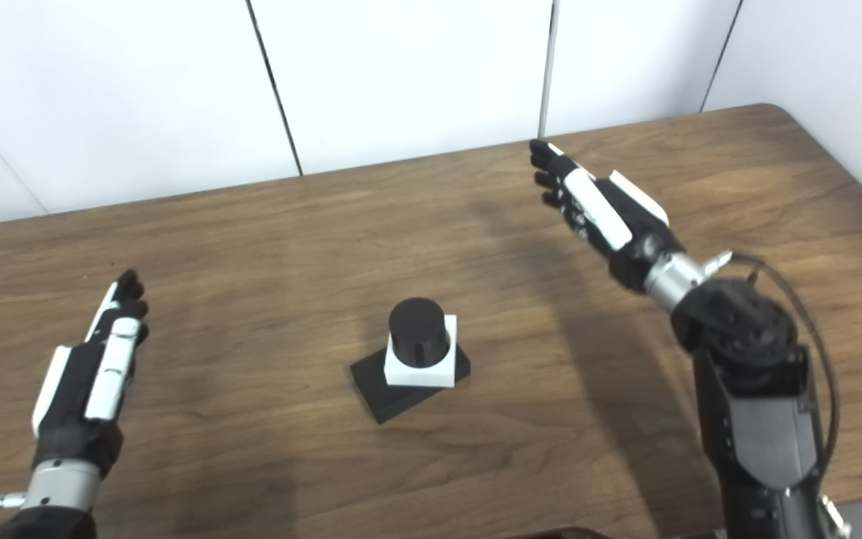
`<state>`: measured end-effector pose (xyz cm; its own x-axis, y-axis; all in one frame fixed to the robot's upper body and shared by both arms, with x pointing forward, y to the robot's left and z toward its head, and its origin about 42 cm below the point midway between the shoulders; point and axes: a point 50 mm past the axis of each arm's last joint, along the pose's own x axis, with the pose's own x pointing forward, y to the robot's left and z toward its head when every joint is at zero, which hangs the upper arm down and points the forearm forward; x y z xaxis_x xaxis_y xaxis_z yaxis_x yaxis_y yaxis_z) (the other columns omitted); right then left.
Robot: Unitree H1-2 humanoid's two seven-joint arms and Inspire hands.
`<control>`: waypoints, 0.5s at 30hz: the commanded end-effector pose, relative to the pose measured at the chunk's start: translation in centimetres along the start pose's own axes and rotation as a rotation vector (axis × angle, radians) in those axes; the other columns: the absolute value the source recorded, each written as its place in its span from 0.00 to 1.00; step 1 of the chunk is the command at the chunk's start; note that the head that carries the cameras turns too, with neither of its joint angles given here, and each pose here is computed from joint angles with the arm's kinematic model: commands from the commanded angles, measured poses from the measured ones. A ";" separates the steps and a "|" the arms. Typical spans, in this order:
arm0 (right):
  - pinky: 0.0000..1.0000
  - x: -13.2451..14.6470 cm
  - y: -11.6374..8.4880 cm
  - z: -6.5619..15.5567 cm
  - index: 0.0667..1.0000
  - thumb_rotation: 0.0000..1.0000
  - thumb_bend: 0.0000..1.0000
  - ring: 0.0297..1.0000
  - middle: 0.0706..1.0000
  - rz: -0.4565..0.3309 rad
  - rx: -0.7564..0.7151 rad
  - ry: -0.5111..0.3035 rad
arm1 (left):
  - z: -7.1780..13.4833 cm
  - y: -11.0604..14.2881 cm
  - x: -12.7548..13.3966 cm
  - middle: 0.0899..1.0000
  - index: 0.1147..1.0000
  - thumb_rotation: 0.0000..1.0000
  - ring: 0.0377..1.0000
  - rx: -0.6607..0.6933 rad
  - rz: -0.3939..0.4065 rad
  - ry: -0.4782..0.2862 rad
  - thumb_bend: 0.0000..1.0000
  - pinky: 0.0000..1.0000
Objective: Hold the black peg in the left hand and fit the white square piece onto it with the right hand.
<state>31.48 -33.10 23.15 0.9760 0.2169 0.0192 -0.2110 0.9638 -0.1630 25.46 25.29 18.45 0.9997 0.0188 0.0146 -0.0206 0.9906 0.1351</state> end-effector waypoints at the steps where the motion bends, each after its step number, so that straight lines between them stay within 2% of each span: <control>1: 1.00 -0.3 -0.5 1.5 1.00 1.00 0.65 1.00 1.00 -0.022 0.002 -0.053 | 0.6 0.2 0.1 1.00 1.00 0.90 1.00 -0.047 0.015 -0.063 0.61 1.00; 7: 1.00 -2.0 0.0 0.8 1.00 1.00 0.65 1.00 1.00 -0.014 0.030 0.003 | -0.2 0.8 -0.2 1.00 1.00 0.90 1.00 -0.113 0.034 -0.075 0.69 1.00; 15: 1.00 -3.6 0.6 0.7 1.00 1.00 0.61 1.00 1.00 -0.012 0.094 0.089 | -0.4 1.1 -0.3 1.00 1.00 0.89 1.00 -0.126 0.041 -0.063 0.63 1.00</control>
<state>27.76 -33.54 21.87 0.9764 0.1815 -0.1168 -0.1903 0.9793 -0.0689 24.87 26.46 17.24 0.9977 0.0650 0.0209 -0.0652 0.9979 0.0061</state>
